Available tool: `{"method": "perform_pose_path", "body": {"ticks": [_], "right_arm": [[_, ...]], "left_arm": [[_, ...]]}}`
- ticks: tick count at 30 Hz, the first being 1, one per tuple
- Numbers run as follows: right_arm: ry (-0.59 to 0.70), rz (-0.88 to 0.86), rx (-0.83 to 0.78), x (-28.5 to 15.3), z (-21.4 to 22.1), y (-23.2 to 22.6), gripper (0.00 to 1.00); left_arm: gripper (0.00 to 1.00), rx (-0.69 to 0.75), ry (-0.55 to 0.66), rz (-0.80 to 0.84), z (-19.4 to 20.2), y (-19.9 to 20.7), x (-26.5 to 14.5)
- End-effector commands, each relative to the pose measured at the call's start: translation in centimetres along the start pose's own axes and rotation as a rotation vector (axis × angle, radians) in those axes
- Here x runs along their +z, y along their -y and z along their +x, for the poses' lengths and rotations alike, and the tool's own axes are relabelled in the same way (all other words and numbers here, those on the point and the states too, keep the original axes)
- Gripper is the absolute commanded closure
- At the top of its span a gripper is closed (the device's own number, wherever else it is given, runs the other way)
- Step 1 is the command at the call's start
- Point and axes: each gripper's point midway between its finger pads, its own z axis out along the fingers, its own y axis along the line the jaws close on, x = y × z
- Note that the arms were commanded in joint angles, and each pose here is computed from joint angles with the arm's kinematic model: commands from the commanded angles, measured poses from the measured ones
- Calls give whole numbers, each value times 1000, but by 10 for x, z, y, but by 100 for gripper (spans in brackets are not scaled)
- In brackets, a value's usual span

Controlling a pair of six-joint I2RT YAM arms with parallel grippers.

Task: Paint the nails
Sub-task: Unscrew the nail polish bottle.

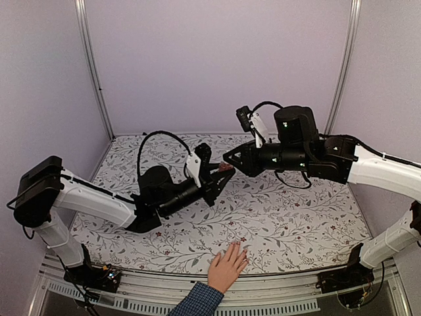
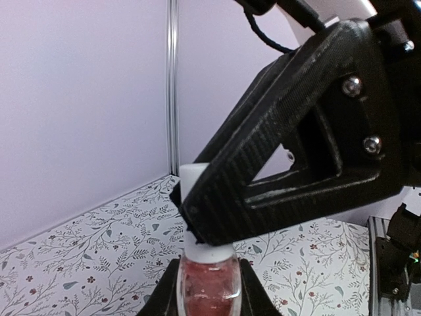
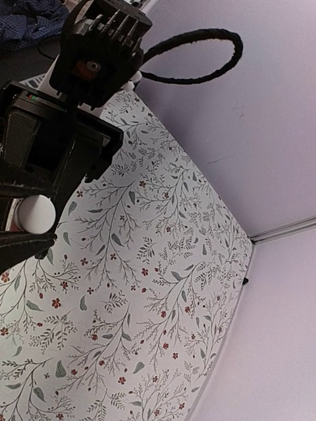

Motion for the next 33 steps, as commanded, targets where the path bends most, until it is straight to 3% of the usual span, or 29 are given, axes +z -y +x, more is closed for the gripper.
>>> {"method": "perform_pose_path", "body": {"ticks": [1,5,18,33], "right_arm": [[20,-70,-6,-1,-12,-14,93],[20,-125,-36,-4,-14,-24,100],[0,-310,-215,-21,-2,-54,100],[33,-537,-460,-62,10,-88,100]], "left_arm": [[100,7,51,16,-16,5,4],[100,3,56,66,-17,13,1],[100,-25,159,531,-42,79,-40],[100,-66,179,1100,-65,146,-106]]}}
